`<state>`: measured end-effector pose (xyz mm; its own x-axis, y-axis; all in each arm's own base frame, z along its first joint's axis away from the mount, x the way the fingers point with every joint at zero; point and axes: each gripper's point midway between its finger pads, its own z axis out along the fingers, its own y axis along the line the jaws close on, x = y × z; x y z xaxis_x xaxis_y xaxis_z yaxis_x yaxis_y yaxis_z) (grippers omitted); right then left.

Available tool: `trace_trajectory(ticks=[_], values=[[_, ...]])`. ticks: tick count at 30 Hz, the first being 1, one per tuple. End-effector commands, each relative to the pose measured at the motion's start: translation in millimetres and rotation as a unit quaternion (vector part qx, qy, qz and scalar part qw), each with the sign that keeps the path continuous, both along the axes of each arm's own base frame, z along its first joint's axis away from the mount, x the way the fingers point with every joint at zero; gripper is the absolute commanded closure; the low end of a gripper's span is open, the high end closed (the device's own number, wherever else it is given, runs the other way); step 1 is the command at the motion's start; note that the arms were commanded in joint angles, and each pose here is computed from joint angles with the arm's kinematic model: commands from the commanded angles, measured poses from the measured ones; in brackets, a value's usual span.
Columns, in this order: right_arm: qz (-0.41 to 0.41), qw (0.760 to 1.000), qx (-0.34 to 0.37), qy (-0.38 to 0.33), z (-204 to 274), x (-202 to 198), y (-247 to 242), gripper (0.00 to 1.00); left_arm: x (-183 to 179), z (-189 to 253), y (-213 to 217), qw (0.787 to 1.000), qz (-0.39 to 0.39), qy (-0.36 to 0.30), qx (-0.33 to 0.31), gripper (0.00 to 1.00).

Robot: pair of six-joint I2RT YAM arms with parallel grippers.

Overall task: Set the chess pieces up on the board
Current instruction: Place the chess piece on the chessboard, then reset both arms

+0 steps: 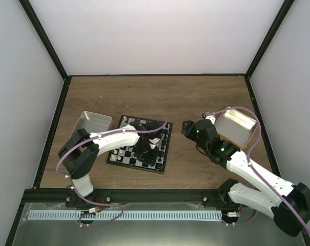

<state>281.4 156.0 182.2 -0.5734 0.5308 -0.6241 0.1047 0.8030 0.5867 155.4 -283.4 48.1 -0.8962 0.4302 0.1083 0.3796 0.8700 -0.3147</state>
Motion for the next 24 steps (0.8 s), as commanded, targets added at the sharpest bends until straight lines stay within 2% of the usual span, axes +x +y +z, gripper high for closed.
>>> trace_trajectory(ticks=[1, 7, 12, 16, 19, 24], values=[[-0.008, 1.0, 0.0, -0.004, 2, 2, -3, 0.31, 6, 7, -7, 1.0, -0.001, -0.015, -0.009, 0.73], [-0.006, 1.0, -0.003, -0.013, 8, 1, -5, 0.31, 19, 37, -5, 0.998, 0.003, -0.062, -0.018, 0.59], [0.007, 1.0, -0.013, -0.026, 16, -2, -6, 0.3, 53, 89, 17, 0.984, 0.032, -0.177, -0.003, 0.4], [0.021, 0.999, -0.033, -0.025, 19, -5, -7, 0.28, 79, 131, 38, 0.955, 0.104, -0.277, -0.018, 0.3], [0.027, 0.998, -0.053, -0.026, 21, -9, -12, 0.26, 86, 156, 47, 0.93, 0.163, -0.324, -0.059, 0.02], [0.036, 0.995, -0.089, -0.036, 32, -17, -22, 0.24, 79, 196, 63, 0.883, 0.228, -0.377, -0.16, 0.0]])
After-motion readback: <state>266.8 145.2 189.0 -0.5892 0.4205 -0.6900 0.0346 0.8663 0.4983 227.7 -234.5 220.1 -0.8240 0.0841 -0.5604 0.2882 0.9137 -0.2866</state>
